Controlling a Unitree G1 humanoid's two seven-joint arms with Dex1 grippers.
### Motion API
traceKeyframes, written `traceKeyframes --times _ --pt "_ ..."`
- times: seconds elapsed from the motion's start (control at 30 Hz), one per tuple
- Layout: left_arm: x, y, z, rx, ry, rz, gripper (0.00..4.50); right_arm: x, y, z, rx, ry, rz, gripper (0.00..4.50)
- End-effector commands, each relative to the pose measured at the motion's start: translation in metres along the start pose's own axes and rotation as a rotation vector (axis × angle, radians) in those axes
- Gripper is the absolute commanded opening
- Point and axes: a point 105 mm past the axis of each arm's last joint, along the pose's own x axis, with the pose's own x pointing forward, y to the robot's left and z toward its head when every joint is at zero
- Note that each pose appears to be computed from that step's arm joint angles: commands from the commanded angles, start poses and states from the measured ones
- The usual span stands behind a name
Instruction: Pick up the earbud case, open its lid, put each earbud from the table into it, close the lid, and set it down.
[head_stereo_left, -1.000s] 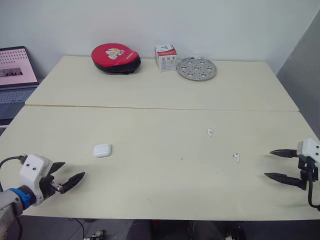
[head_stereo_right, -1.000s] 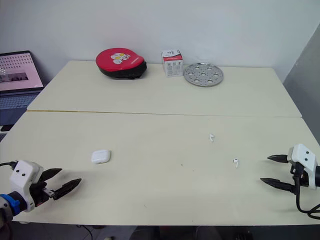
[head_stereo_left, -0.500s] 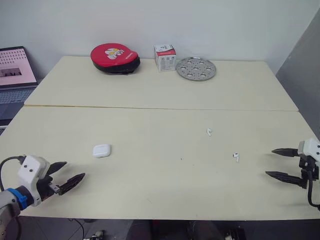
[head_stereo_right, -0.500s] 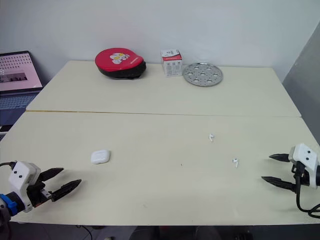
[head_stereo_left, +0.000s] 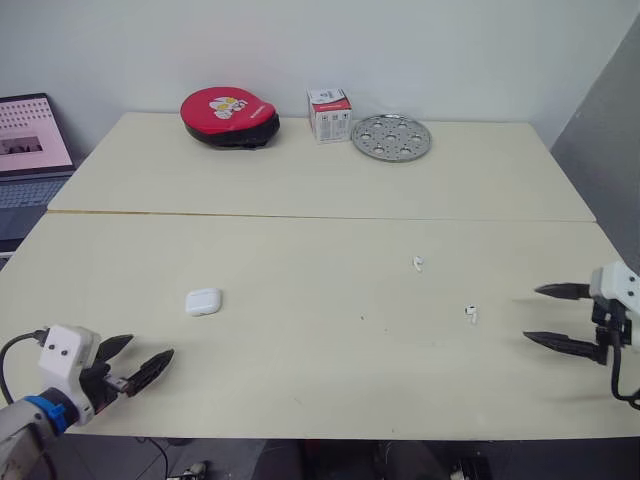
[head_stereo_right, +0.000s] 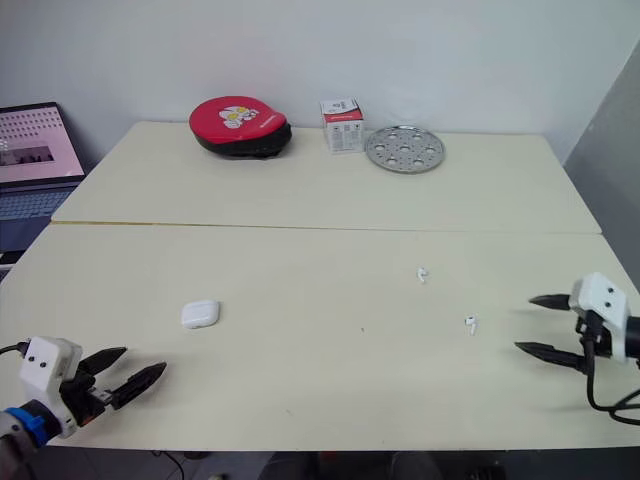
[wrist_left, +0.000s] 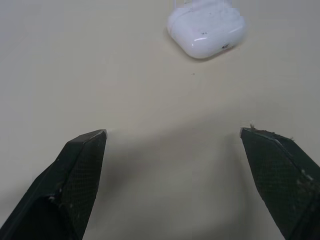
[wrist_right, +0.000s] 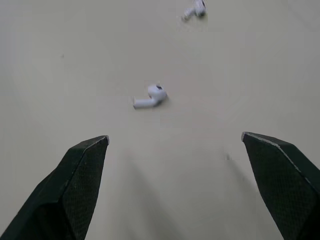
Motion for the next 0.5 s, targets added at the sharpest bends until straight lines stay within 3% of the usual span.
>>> traceKeyframes --times 0.03,0.27,0.5 --pt "0.010 -0.013 0.013 -0.017 -0.069 0.036 4.50 0.018 0.013 0.043 -0.092 -0.097 0.110 4.47" --pt "0.041 -0.038 0.002 -0.088 -0.092 0.088 4.50 0.051 0.026 0.112 -0.182 -0.282 0.260 4.47" --pt "0.070 -0.049 -0.006 -0.099 -0.067 0.144 4.50 0.061 0.034 0.135 -0.220 -0.332 0.350 4.47"
